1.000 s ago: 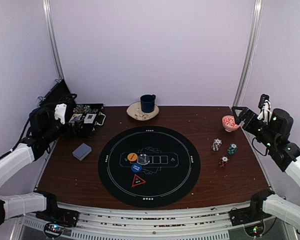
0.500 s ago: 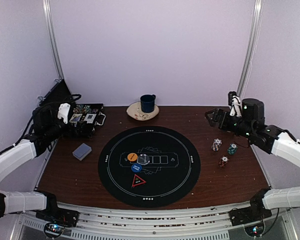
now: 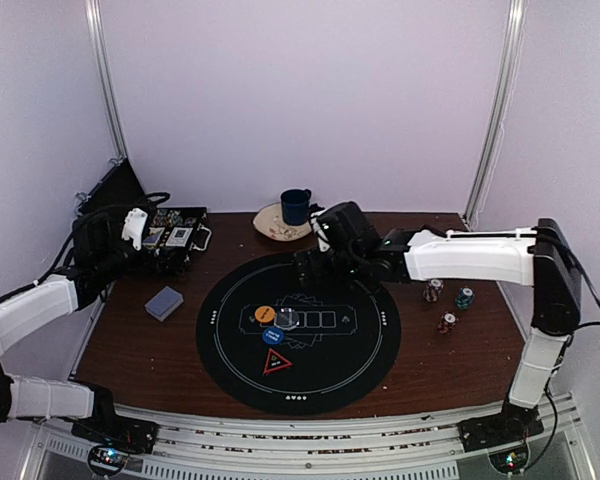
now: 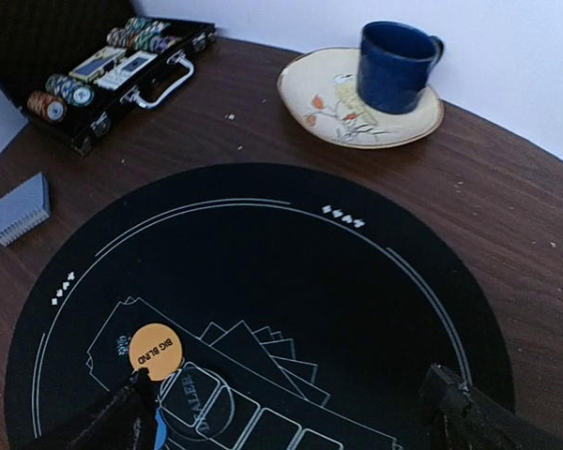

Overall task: Distribute texas hold em gaming equipment
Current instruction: Move the dealer button to the poker table mat.

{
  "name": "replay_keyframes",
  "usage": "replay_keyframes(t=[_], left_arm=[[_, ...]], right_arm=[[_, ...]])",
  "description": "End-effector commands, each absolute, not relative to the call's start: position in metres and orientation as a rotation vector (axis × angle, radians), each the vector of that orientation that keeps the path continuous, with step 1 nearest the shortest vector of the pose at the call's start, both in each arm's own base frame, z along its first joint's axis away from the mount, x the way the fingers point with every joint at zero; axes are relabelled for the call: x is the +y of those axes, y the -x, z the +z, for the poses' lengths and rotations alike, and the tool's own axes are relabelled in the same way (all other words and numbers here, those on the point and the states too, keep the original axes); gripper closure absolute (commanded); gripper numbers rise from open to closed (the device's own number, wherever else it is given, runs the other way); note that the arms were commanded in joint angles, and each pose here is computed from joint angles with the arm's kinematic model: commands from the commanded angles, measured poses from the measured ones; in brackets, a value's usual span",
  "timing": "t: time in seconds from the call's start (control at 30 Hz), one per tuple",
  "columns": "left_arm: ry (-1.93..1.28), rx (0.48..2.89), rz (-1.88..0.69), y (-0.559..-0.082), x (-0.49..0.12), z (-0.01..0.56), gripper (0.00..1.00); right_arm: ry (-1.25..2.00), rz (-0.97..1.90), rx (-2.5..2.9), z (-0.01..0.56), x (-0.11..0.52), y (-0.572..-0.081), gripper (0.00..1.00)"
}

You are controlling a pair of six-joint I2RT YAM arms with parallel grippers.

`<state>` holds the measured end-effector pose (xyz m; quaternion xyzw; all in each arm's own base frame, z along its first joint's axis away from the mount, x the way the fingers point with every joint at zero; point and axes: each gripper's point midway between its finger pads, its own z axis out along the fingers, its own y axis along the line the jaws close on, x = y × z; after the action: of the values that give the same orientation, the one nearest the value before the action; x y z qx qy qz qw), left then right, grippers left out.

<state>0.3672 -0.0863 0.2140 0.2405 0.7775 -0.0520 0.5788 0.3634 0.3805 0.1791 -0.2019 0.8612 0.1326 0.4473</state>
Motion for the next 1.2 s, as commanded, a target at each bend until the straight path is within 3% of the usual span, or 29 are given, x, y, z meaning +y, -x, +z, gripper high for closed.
replay_keyframes(t=[0.0,0.53,0.97,1.17], left_arm=[[-0.588,1.751,-0.131,-0.370,-0.090,0.220,0.02],[-0.584,1.752,-0.128,-0.374,-0.090,0.208,0.02],[-0.573,1.773,-0.113,-0.378,-0.087,0.202,0.02],[-0.566,1.781,-0.104,-0.380,-0.086,0.200,0.02]], right_arm=[[0.606,0.205,2.119,0.167,0.408,-0.364,0.00],[0.687,0.210,2.254,0.061,0.449,-0.364,0.00],[0.733,0.306,2.296,0.058,0.453,-0.342,0.03],[0.733,0.284,2.335,0.044,0.450,-0.338,0.11]])
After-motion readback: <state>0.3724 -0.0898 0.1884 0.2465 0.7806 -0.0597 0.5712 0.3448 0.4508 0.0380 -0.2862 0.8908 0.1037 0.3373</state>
